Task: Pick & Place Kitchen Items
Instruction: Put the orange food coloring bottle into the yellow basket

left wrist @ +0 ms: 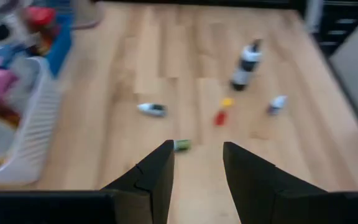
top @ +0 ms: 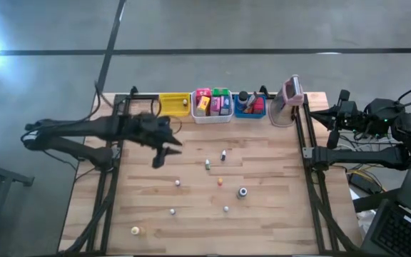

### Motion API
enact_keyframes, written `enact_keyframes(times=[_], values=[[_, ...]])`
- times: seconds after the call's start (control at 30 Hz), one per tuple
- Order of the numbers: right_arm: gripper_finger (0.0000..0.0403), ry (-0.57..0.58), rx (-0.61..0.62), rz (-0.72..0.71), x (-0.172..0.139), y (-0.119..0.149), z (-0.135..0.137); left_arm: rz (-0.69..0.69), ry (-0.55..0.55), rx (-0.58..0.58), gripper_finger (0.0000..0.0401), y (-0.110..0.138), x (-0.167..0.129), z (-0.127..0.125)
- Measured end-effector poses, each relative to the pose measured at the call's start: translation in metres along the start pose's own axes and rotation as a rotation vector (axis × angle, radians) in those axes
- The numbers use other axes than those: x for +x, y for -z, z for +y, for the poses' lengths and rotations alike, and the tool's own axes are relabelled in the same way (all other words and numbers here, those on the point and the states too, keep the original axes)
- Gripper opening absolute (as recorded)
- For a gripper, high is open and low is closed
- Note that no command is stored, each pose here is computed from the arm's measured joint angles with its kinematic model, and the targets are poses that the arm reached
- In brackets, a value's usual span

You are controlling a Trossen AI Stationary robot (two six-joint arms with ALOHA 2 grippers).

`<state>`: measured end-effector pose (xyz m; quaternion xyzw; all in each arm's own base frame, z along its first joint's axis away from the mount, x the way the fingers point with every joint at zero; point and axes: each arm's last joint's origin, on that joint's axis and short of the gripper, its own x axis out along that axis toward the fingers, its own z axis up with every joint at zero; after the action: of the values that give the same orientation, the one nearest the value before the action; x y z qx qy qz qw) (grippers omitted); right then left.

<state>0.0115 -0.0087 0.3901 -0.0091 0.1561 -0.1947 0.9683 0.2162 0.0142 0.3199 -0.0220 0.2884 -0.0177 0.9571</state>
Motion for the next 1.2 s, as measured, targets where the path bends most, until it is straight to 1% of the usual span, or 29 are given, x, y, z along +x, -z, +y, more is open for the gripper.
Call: enact_keyframes(times=[0.1, 0.3, 0.5, 0.67, 0.8, 0.93, 1.07, 1.13, 1.2], values=[[0.0008, 0.0, 0.004, 0.0, 0.0, 0.0, 0.0, -0.018, 0.053, 0.0, 0.0145, 0.008, -0.002, -0.015], [0.0008, 0.0, 0.004, 0.0, 0.0, 0.0, 0.0, 0.026, 0.095, 0.018, 0.0145, 0.026, 0.003, -0.031], [0.0008, 0.0, 0.004, 0.0, 0.0, 0.0, 0.0, 0.085, 0.082, 0.028, 0.0145, 0.042, 0.011, -0.032], [0.0008, 0.0, 0.004, 0.0, 0.0, 0.0, 0.0, 0.108, 0.084, 0.029, 0.0145, 0.048, 0.013, -0.032], [0.0008, 0.0, 0.0, 0.0, 0.0, 0.0, 0.0, 0.142, 0.11, 0.045, 0.0145, 0.053, 0.014, -0.037], [0.0008, 0.0, 0.004, 0.0, 0.0, 0.0, 0.0, 0.169, 0.136, 0.064, 0.0145, 0.065, 0.02, -0.043], [0.0008, 0.0, 0.0, 0.0, 0.0, 0.0, 0.0, 0.172, 0.129, 0.062, 0.0145, 0.077, 0.027, -0.042], [0.0008, 0.0, 0.004, 0.0, 0.0, 0.0, 0.0, 0.177, 0.127, 0.058, 0.0148, 0.081, 0.03, -0.042], [0.0008, 0.0, 0.003, 0.0, 0.0, 0.0, 0.0, 0.181, 0.123, 0.046, 0.0159, 0.085, 0.033, -0.042]])
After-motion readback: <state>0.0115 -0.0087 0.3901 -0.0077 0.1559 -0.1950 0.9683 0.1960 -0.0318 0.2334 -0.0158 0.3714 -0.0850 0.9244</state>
